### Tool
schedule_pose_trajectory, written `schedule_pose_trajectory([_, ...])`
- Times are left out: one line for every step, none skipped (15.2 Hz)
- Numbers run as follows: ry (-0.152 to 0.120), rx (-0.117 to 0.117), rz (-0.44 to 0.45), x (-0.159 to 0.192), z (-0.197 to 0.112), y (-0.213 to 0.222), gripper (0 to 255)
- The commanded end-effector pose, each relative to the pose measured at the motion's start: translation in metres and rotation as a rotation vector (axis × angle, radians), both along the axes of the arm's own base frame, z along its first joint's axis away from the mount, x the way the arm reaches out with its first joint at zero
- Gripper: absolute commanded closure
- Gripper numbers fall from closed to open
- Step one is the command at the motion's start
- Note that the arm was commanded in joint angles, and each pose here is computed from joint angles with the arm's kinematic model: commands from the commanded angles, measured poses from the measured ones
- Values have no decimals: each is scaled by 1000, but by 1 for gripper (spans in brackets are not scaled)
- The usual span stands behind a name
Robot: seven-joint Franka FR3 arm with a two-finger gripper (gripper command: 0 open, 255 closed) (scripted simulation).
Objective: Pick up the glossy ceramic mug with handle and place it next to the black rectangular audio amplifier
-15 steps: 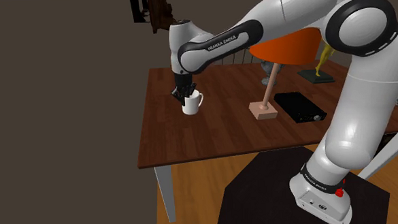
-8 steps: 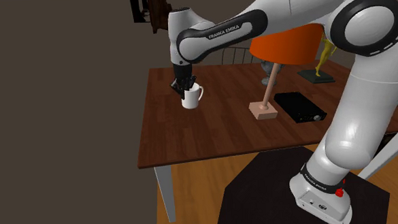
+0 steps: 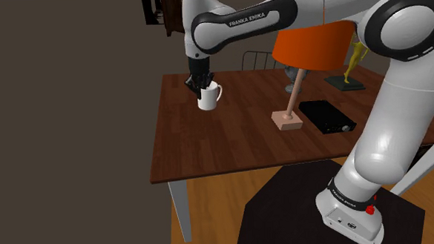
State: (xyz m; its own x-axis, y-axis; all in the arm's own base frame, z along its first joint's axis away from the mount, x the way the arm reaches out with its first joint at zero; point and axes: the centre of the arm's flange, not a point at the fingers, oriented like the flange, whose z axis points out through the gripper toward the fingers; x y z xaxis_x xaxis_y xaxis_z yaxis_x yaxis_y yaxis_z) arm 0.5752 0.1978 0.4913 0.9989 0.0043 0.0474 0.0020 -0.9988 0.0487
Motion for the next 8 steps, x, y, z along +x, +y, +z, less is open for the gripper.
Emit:
schedule_pose_trajectory([0, 0, 0, 0, 11, 1, 255])
schedule_pose_trajectory([0, 0, 0, 0, 16, 1, 255])
schedule_pose_trajectory([0, 0, 0, 0, 22, 1, 255])
schedule_pose_trajectory([0, 0, 0, 0, 27, 1, 255])
schedule_pose_trajectory([0, 0, 0, 0, 31, 1, 255])
schedule_pose_trajectory([0, 0, 0, -9, 31, -9, 255])
schedule_pose_trajectory([0, 0, 0, -18, 31, -19, 255])
schedule_pose_trajectory([0, 0, 0, -27, 31, -29, 255])
